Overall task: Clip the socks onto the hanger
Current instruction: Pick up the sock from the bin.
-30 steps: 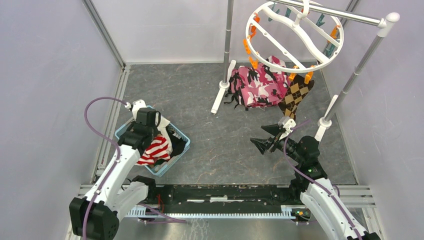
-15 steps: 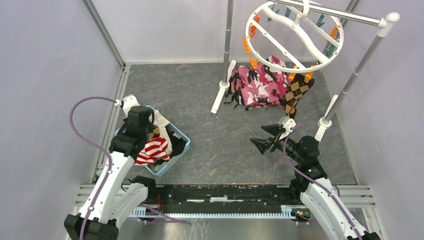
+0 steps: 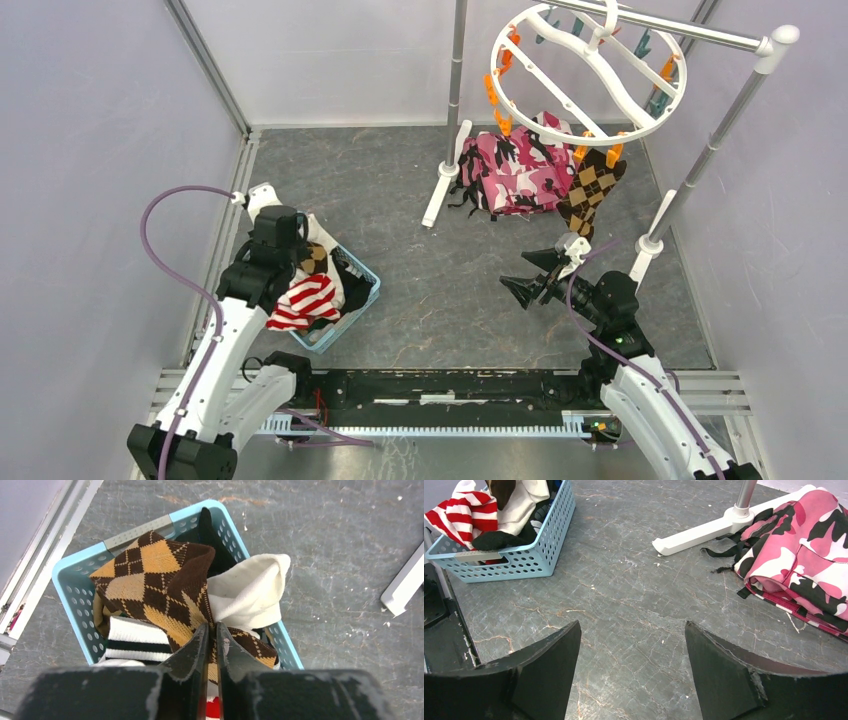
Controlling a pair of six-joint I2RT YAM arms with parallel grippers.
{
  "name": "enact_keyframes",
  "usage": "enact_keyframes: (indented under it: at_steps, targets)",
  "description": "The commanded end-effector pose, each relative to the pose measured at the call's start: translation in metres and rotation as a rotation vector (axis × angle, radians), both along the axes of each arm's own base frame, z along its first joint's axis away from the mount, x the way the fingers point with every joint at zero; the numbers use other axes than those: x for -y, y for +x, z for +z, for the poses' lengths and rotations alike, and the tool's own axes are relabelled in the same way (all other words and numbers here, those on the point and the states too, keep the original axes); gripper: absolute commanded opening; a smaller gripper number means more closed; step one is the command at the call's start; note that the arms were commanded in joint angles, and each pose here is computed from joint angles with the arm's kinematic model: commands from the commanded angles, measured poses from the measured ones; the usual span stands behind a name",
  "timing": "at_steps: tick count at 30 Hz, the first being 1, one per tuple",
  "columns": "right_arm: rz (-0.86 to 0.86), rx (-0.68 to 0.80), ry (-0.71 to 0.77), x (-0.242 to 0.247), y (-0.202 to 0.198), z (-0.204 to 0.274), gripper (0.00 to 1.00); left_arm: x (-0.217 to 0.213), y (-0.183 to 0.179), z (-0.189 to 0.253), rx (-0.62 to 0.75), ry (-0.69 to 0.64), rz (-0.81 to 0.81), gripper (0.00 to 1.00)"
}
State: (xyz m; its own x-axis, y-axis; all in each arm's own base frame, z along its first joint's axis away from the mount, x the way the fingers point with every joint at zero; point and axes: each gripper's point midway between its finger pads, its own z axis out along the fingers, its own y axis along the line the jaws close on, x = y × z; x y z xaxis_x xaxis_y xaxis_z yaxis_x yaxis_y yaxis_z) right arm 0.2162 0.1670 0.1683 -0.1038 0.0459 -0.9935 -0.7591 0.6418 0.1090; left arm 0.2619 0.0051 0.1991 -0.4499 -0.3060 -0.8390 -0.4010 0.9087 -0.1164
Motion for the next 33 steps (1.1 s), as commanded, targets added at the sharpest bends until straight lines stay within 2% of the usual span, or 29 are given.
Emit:
enact_keyframes:
  at_steps: [1, 7, 15, 19, 23, 29, 33]
  targets:
    - [0.019, 0.047, 0.010, -0.003, -0.001, 0.010, 0.82, 0.001, -0.001, -0.011, -0.040, -0.011, -0.001, 0.18]
    - [0.021, 0.049, 0.011, -0.003, -0.002, 0.011, 0.82, -0.002, -0.007, -0.015, -0.064, -0.013, 0.030, 0.38]
    - [0.023, 0.045, 0.011, -0.003, -0.002, 0.010, 0.82, 0.020, -0.009, 0.021, -0.024, -0.117, -0.059, 0.46]
    - [0.026, 0.043, 0.011, -0.004, -0.002, 0.010, 0.82, 0.030, -0.011, 0.005, -0.100, -0.163, -0.069, 0.52]
    - [0.026, 0.045, 0.012, -0.004, -0.002, 0.011, 0.82, 0.020, -0.016, -0.015, -0.175, -0.128, -0.006, 0.58]
    - [0.027, 0.044, 0.012, -0.004, -0.002, 0.011, 0.82, 0.019, -0.014, -0.029, -0.187, -0.118, 0.009, 0.59]
    - [0.026, 0.048, 0.011, -0.004, -0.002, 0.012, 0.82, 0.022, -0.011, -0.046, -0.219, -0.120, 0.000, 0.54]
